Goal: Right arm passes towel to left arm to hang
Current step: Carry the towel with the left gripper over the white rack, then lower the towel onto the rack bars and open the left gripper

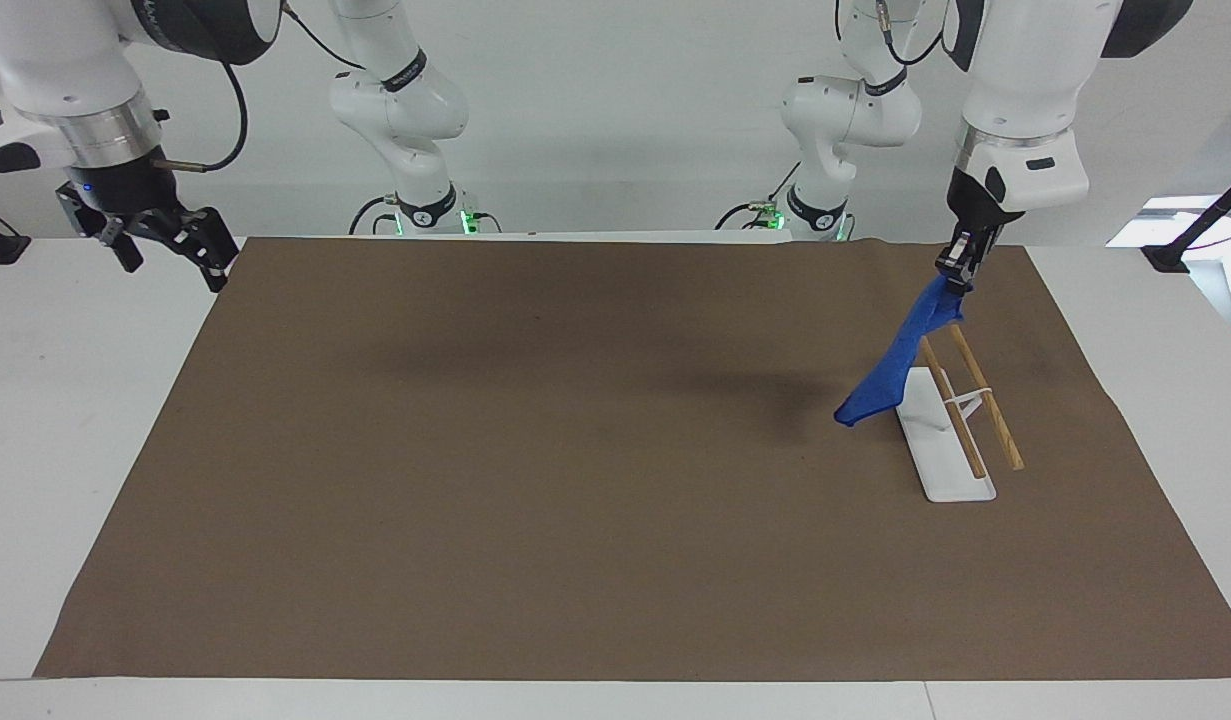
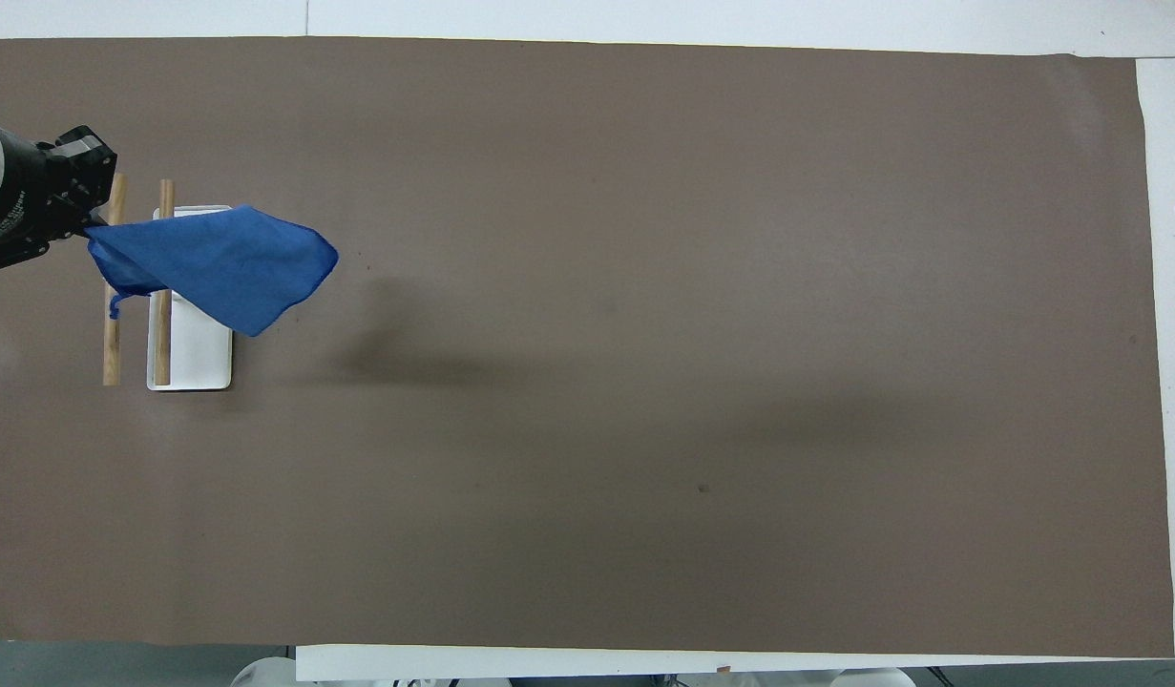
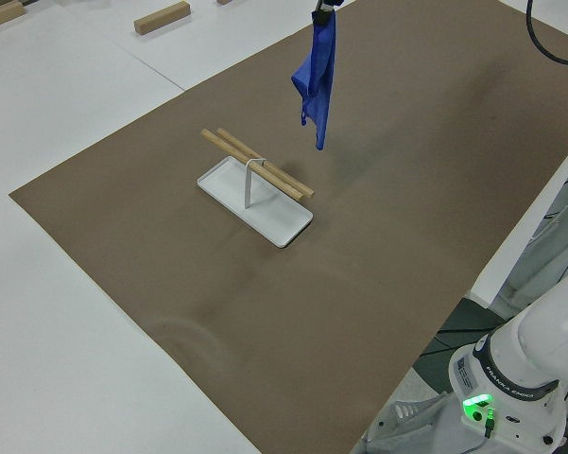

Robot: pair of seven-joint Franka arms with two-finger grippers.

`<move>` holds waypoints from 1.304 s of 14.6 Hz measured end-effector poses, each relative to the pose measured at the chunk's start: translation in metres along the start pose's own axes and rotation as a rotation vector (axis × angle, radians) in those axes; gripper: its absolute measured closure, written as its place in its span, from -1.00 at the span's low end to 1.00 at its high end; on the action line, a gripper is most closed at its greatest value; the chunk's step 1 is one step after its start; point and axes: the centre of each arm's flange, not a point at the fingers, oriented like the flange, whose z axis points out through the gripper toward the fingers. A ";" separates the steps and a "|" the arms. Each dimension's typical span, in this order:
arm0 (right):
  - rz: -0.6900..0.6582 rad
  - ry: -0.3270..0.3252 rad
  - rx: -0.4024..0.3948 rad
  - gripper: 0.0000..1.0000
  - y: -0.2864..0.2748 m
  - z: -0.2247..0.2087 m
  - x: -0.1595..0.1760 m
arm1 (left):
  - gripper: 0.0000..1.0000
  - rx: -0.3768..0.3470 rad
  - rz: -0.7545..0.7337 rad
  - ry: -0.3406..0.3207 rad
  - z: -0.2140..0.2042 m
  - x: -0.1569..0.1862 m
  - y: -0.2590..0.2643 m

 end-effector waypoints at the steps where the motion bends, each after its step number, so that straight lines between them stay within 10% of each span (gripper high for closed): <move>1: -0.012 -0.008 0.000 -1.00 -0.003 0.002 0.000 | 0.96 -0.009 -0.004 0.007 0.008 0.006 -0.001; 10: -0.119 -0.119 0.051 -1.00 -0.060 0.003 -0.024 | 0.96 -0.013 0.039 0.049 0.078 0.105 -0.089; 19: -0.129 -0.121 0.051 -1.00 -0.062 0.005 -0.027 | 0.96 -0.007 0.098 0.044 0.128 0.110 -0.117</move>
